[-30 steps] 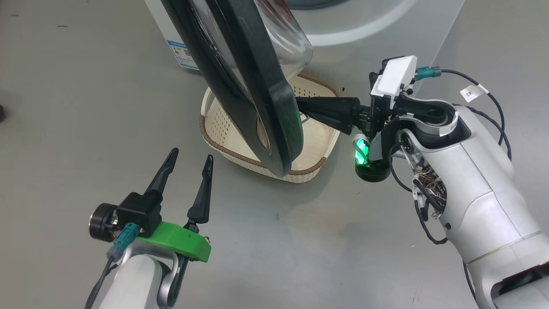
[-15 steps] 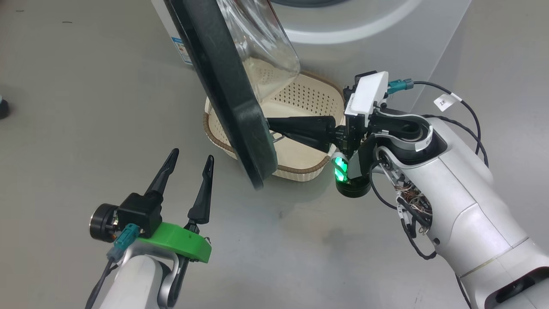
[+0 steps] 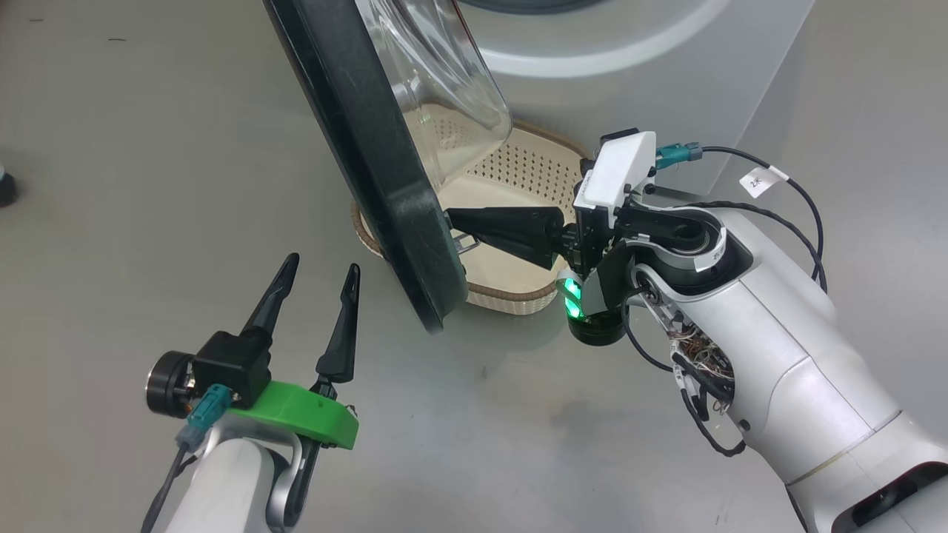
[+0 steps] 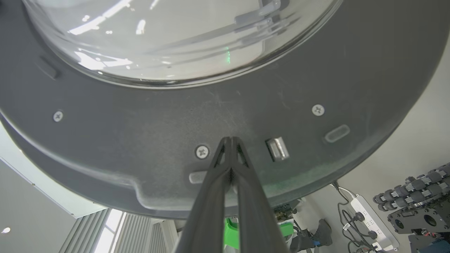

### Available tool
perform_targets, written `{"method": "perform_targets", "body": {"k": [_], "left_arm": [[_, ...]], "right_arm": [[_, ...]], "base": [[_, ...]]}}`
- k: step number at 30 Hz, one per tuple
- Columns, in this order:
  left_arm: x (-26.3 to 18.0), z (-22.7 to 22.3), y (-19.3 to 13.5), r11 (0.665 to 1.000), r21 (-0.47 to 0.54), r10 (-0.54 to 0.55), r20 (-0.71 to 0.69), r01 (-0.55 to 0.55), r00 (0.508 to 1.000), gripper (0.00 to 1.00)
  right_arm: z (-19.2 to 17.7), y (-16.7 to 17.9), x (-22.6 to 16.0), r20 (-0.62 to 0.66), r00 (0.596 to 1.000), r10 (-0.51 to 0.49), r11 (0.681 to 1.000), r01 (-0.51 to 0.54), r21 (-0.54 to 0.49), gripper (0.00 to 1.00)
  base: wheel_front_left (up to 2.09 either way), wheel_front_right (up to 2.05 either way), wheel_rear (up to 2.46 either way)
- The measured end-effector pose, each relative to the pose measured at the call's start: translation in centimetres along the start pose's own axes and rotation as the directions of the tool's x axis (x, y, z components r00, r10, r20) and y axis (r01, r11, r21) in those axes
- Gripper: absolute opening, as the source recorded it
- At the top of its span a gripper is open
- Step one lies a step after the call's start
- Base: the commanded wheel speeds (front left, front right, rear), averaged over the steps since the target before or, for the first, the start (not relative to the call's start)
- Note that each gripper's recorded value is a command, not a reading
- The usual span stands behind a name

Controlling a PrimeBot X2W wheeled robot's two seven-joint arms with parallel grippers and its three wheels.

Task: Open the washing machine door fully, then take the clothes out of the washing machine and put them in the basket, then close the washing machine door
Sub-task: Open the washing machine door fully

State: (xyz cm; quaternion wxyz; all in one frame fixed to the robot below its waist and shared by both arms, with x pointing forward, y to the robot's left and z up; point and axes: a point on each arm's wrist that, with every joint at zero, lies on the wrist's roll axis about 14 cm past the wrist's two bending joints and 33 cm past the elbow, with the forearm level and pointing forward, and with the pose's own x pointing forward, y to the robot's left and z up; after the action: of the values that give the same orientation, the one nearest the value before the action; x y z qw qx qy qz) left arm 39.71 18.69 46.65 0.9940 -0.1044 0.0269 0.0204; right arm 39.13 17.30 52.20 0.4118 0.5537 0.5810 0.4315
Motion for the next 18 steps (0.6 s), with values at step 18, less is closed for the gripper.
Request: {"method": "perform_targets", "body": {"k": [18], "left_arm": [[-1.1, 2.1, 0.1, 1.000, 0.016, 0.004, 0.063, -0.005, 0.998, 1.00]], "right_arm": [[5.7, -0.2, -8.6, 0.453, 0.881, -0.133, 0.760, 0.384, -0.525, 0.00]], "base": [[0.00, 0.00, 0.00]]}}
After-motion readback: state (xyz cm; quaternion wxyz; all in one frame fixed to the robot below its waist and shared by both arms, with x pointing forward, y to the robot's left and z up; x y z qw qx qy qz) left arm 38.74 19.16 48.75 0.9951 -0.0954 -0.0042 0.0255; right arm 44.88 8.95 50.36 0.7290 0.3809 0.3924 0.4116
